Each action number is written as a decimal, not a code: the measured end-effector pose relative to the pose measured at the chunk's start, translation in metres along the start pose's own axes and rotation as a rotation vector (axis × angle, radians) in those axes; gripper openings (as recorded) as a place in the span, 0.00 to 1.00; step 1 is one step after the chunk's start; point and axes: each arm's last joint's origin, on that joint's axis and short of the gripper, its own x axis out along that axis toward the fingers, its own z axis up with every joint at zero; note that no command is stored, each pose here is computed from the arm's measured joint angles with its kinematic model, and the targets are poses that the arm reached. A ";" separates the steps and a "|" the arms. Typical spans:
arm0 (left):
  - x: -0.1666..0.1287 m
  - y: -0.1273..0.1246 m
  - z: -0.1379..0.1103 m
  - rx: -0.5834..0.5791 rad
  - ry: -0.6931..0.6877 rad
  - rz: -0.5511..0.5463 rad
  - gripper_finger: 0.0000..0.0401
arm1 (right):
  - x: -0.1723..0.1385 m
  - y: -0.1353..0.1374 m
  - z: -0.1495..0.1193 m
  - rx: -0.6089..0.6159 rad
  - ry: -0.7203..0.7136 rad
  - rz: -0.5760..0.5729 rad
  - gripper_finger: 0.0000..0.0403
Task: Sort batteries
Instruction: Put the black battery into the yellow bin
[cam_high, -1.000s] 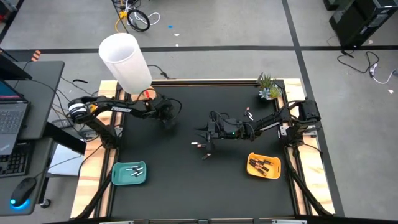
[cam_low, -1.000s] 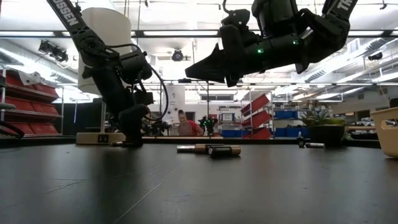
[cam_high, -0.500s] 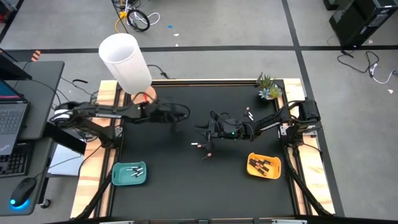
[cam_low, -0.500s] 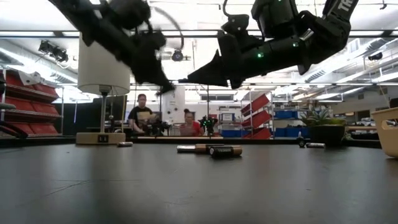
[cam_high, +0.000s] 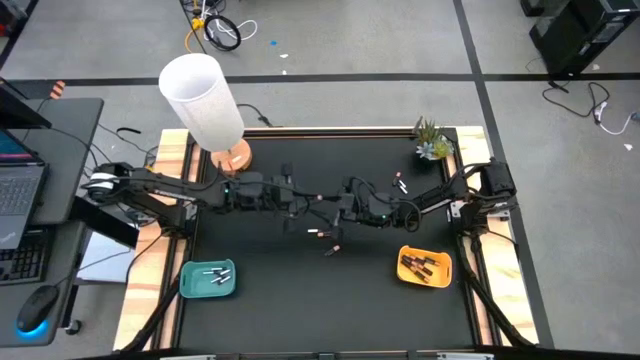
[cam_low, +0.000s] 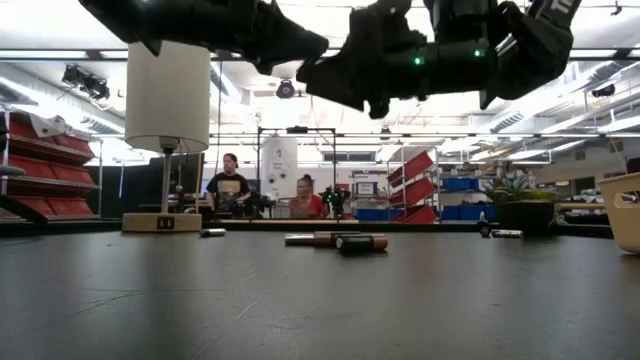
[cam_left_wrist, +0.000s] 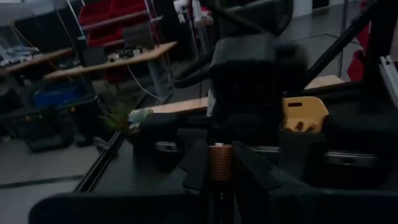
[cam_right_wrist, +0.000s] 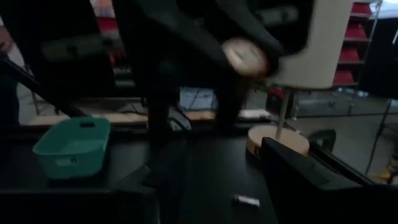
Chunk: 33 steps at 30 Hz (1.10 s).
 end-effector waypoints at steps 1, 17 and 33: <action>0.003 -0.001 -0.002 0.002 -0.010 -0.011 0.14 | 0.001 0.001 0.002 0.002 -0.006 0.002 0.48; 0.017 -0.008 -0.017 -0.030 -0.009 -0.083 0.14 | -0.004 0.017 0.003 -0.079 0.009 -0.055 0.09; 0.016 -0.010 -0.031 -0.094 0.139 -0.042 0.69 | -0.076 0.012 0.038 0.072 0.592 0.037 0.09</action>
